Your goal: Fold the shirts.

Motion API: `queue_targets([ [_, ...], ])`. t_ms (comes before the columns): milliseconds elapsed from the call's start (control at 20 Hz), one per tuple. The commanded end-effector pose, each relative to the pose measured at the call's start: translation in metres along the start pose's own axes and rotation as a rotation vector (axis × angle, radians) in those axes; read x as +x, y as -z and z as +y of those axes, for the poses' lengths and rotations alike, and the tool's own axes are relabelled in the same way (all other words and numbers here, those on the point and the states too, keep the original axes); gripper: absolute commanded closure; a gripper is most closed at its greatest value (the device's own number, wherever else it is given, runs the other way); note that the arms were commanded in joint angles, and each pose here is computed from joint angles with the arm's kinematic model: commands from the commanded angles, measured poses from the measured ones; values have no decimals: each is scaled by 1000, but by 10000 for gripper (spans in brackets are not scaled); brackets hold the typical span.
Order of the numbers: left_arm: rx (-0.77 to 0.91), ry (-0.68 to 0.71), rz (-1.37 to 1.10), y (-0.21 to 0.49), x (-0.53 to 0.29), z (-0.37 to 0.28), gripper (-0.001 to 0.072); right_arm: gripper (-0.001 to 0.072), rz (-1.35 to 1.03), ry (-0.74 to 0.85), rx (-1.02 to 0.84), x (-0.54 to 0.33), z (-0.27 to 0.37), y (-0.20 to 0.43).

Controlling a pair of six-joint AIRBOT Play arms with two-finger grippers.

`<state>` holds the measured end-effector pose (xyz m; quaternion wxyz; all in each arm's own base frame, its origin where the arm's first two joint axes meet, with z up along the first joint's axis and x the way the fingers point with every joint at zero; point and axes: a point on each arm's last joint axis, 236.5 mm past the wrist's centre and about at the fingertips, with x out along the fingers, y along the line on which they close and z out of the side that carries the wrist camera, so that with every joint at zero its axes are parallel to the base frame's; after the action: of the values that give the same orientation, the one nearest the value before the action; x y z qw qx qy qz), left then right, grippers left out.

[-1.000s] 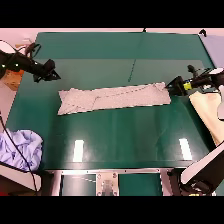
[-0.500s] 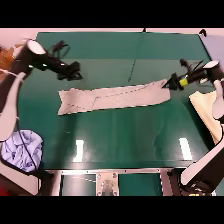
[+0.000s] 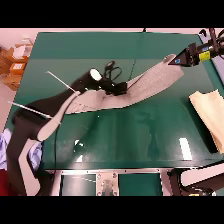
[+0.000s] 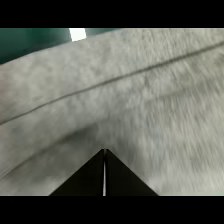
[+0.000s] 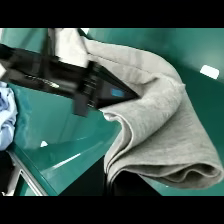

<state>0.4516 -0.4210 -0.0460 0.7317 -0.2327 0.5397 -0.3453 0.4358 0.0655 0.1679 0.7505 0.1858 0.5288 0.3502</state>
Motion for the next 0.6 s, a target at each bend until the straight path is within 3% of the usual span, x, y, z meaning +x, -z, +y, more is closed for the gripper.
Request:
queue_targets([
  [0,-35,87,-21,11,41,-30,690,699,-1,-14,-74,-5,51,5],
  [300,-30,178,132,15,4,-43,690,698,32,-23,-37,11,64,8],
  [450,-38,217,238,-2,-79,-27,691,698,30,-42,5,34,77,2],
  [550,-51,149,218,-24,-152,4,691,698,18,-69,-11,70,97,-4],
])
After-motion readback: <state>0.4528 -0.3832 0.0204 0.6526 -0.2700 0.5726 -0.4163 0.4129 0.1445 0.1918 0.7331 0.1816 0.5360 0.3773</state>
